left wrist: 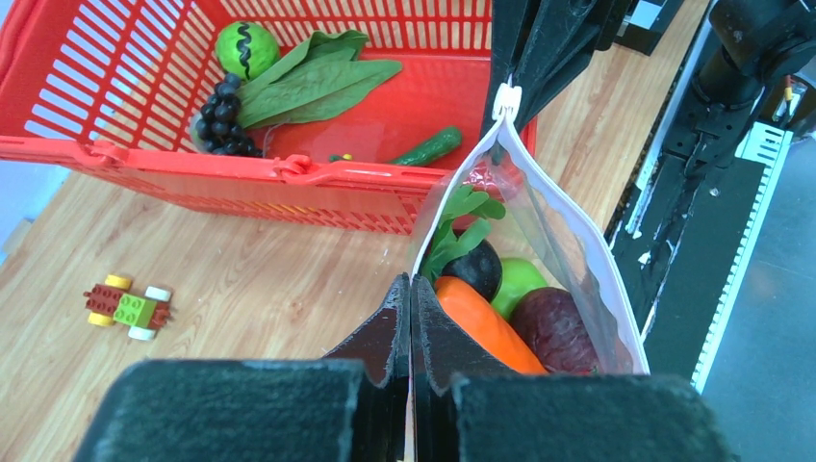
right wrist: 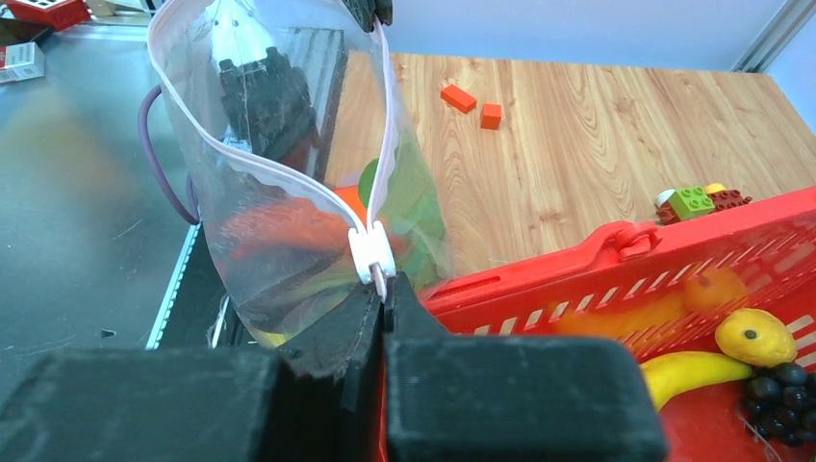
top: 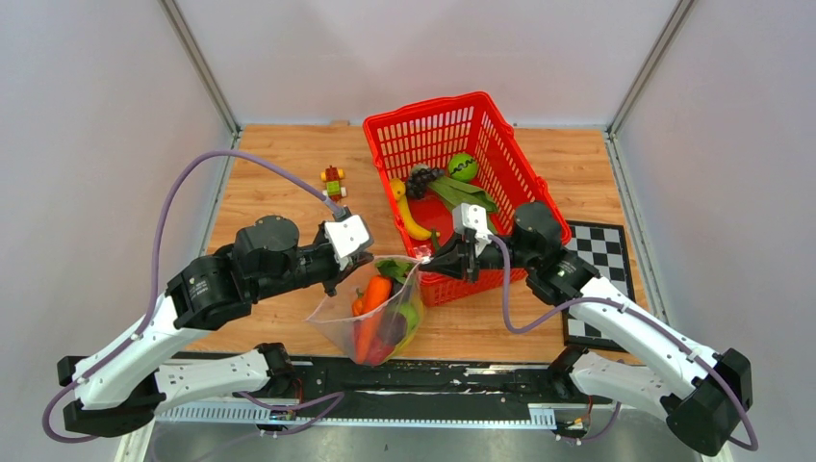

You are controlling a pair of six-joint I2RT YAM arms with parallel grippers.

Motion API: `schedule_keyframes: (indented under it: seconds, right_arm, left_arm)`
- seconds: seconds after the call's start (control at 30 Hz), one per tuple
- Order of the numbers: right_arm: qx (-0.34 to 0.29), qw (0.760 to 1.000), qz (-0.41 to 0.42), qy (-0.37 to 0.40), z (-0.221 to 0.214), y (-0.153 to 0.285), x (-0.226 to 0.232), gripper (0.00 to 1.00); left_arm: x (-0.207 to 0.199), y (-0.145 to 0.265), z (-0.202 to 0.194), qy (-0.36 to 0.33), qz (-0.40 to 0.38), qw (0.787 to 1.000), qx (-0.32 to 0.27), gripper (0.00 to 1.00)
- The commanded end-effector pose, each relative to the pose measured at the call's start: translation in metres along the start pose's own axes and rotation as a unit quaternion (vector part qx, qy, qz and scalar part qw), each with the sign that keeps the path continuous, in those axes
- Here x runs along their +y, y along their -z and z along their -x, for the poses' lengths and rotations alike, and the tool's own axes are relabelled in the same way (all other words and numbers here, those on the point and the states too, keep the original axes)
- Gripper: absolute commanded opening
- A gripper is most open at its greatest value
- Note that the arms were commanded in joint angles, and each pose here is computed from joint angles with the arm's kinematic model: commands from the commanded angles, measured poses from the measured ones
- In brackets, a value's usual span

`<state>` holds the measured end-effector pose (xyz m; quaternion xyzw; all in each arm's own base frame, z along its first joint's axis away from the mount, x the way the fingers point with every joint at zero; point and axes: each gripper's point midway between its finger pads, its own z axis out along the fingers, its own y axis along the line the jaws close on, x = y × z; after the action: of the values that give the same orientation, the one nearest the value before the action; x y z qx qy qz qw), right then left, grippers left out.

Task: Place the food in the zip-top bag and seal the zipper
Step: Zip the zipper food storage bag at the center of the board.

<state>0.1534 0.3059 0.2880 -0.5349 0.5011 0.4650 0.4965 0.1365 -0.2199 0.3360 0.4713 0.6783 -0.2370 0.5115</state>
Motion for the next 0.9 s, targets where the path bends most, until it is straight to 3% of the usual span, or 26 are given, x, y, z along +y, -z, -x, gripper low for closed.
schedule_keyframes:
  seconds: [0.0, 0.03, 0.1, 0.23, 0.3, 0.6, 0.87]
  right_arm:
    - [-0.025, 0.999, 0.016, 0.016, 0.015, 0.000, 0.002, 0.00]
    - [-0.026, 0.999, 0.016, 0.013, 0.016, -0.001, 0.002, 0.00]
    - [-0.023, 1.000, 0.016, 0.008, 0.015, -0.001, 0.001, 0.00]
    - [-0.015, 1.000, 0.025, -0.006, 0.011, -0.004, 0.001, 0.00]
    - [-0.012, 1.000, 0.027, -0.010, 0.010, -0.005, 0.001, 0.00]
    - [-0.009, 1.000, 0.024, -0.007, 0.014, -0.004, 0.000, 0.00]
    - [-0.017, 0.999, 0.026, 0.006, 0.022, -0.001, 0.003, 0.00]
  left_arm:
    - [0.001, 0.001, 0.019, -0.003, -0.001, 0.999, -0.035, 0.00]
    - [0.000, 0.001, 0.021, -0.002, -0.003, 0.999, -0.038, 0.02]
    - [-0.003, 0.001, 0.029, 0.000, -0.014, 0.999, -0.051, 0.24]
    - [-0.011, 0.001, 0.058, 0.003, -0.041, 0.995, -0.094, 0.56]
    - [-0.017, -0.002, 0.069, 0.003, -0.061, 0.992, -0.106, 0.63]
    - [-0.040, -0.038, 0.076, -0.018, -0.138, 0.987, -0.076, 0.69]
    - [-0.038, -0.061, 0.056, -0.034, -0.132, 0.990, -0.023, 0.61]
